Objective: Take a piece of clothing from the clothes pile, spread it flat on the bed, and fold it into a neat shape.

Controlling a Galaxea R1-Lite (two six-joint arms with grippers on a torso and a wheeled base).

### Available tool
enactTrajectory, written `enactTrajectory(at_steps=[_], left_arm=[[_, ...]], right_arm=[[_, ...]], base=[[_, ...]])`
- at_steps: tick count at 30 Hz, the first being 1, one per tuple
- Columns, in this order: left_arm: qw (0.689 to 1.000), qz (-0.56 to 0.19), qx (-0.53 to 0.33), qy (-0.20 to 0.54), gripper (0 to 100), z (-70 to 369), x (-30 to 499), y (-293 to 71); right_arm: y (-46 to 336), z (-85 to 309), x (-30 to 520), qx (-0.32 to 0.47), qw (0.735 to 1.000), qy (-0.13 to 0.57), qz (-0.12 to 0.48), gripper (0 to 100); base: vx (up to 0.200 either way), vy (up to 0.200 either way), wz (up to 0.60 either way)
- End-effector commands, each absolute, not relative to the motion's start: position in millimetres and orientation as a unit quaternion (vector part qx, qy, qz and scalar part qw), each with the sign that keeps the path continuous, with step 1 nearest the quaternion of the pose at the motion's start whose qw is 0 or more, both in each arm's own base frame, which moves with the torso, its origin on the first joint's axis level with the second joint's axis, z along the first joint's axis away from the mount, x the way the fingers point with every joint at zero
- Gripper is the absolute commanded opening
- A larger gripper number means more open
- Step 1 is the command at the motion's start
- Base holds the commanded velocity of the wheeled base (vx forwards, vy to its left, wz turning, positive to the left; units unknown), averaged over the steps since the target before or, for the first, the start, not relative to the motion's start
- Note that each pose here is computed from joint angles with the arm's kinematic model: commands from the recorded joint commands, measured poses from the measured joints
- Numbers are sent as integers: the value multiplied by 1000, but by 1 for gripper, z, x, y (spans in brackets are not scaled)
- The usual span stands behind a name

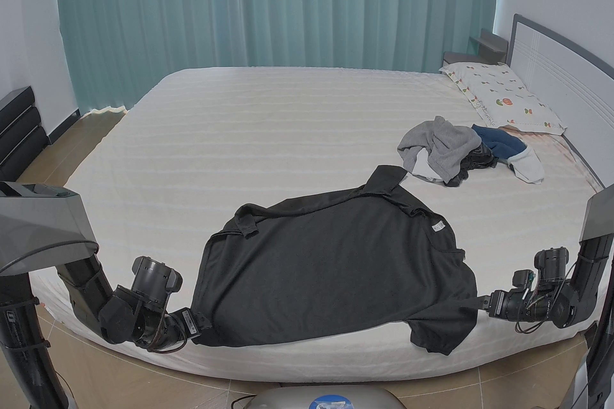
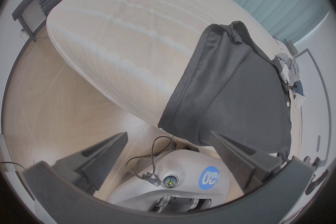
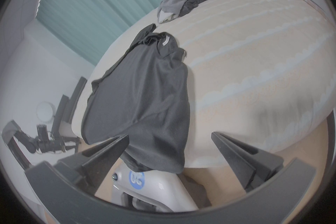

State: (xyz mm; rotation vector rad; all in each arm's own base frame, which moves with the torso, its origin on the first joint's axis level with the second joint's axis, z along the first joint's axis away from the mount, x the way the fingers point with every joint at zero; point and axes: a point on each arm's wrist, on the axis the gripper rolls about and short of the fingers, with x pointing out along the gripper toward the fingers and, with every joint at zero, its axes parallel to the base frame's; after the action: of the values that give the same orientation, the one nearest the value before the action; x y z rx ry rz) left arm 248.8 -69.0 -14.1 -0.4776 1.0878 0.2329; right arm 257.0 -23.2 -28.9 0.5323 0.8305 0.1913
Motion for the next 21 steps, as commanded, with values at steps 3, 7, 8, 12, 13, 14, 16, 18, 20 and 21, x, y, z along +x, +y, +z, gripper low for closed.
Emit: enactTrajectory(at_steps=[3, 7, 8, 12, 13, 14, 16, 18, 20, 21], left_arm=[[841, 96, -250, 470, 100, 9, 257, -69], [836, 110, -296, 448, 100, 15, 268, -72], [835, 111, -304, 445, 100, 16, 270, -71], [837, 106, -312, 436, 100, 19, 277, -72], [837, 106, -312, 436, 100, 19, 277, -72], [839, 104, -314, 431, 100, 20, 280, -72], [841, 102, -317, 426, 100, 22, 285, -74], [842, 99, -318, 423, 100, 22, 288, -75], [843, 99, -320, 422, 100, 22, 290, -75], [843, 99, -320, 422, 100, 22, 290, -75]], right_arm=[[-27, -3, 271, 353, 871, 333, 77, 100], [-27, -1, 278, 385, 862, 323, 71, 100], [-27, -1, 280, 387, 861, 322, 72, 100], [-26, -4, 278, 387, 858, 330, 71, 100], [-25, -4, 277, 387, 858, 331, 71, 100], [-25, -4, 277, 387, 858, 331, 71, 100], [-24, -5, 275, 387, 857, 334, 71, 100], [-24, -5, 274, 387, 856, 336, 71, 100], [-24, -5, 274, 387, 856, 336, 71, 100], [-24, -5, 274, 387, 856, 336, 71, 100]], base=[[0, 0, 0], [0, 0, 0], [200, 0, 0], [200, 0, 0], [200, 0, 0], [200, 0, 0], [200, 0, 0], [200, 0, 0], [200, 0, 0], [200, 0, 0]])
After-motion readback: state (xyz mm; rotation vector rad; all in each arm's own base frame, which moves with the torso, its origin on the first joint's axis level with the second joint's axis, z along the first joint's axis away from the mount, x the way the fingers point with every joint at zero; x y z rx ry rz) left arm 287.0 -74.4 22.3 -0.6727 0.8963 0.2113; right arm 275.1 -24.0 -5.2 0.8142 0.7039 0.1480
